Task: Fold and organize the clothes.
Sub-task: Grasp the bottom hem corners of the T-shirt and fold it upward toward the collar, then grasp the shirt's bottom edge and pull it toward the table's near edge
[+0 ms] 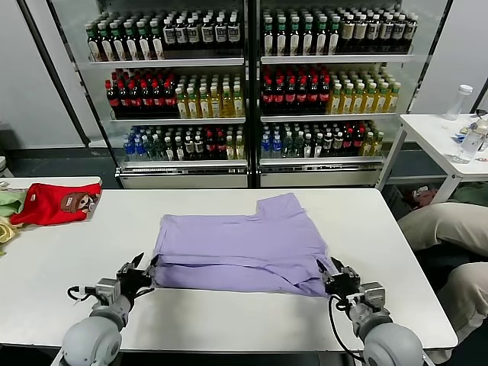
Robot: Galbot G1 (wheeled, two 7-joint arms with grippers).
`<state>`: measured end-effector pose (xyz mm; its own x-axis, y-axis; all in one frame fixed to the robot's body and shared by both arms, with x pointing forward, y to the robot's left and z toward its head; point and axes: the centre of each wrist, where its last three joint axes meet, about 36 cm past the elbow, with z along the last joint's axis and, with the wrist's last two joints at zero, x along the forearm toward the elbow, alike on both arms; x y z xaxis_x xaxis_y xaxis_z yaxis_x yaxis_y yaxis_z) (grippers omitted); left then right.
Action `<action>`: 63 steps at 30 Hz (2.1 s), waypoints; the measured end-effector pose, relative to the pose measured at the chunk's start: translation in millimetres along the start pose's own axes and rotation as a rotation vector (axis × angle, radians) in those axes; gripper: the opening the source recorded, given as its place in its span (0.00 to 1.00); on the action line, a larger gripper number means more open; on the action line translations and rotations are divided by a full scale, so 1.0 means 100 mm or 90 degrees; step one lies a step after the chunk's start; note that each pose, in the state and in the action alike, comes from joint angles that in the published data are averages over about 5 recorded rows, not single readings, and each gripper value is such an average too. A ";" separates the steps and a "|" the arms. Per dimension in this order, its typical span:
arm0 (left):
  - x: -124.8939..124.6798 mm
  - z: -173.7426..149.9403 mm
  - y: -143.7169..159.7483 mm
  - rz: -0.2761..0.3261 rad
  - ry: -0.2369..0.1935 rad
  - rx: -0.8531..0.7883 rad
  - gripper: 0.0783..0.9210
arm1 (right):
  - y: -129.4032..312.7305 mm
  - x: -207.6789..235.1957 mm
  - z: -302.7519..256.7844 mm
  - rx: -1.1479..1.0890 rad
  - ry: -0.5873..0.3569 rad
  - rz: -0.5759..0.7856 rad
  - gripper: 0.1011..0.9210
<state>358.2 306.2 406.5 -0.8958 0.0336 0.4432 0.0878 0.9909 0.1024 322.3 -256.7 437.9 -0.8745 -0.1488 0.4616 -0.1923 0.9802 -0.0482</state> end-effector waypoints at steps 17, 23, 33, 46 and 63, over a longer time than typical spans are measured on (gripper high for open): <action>0.17 0.16 -0.02 0.014 0.058 0.053 0.47 | 0.10 0.04 0.16 -0.028 0.048 -0.008 0.43; 0.16 0.18 -0.04 0.023 0.063 0.064 0.26 | 0.11 0.04 0.18 -0.037 0.051 -0.013 0.22; 0.27 0.17 -0.04 0.028 0.061 0.063 0.02 | 0.03 0.32 0.09 -0.025 0.046 -0.022 0.02; 0.85 0.16 -0.07 0.023 0.060 0.027 0.03 | 0.10 0.93 0.05 -0.008 0.064 -0.022 0.02; 1.02 0.11 -0.03 -0.014 0.023 -0.017 0.54 | -0.08 0.81 -0.30 0.010 0.003 -0.014 0.51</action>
<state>261.8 308.2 441.4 -0.8813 0.0065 0.4725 0.0802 0.9875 0.1360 266.1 -272.8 502.2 -0.8678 -0.1704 0.4668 -0.2194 0.9742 -0.0522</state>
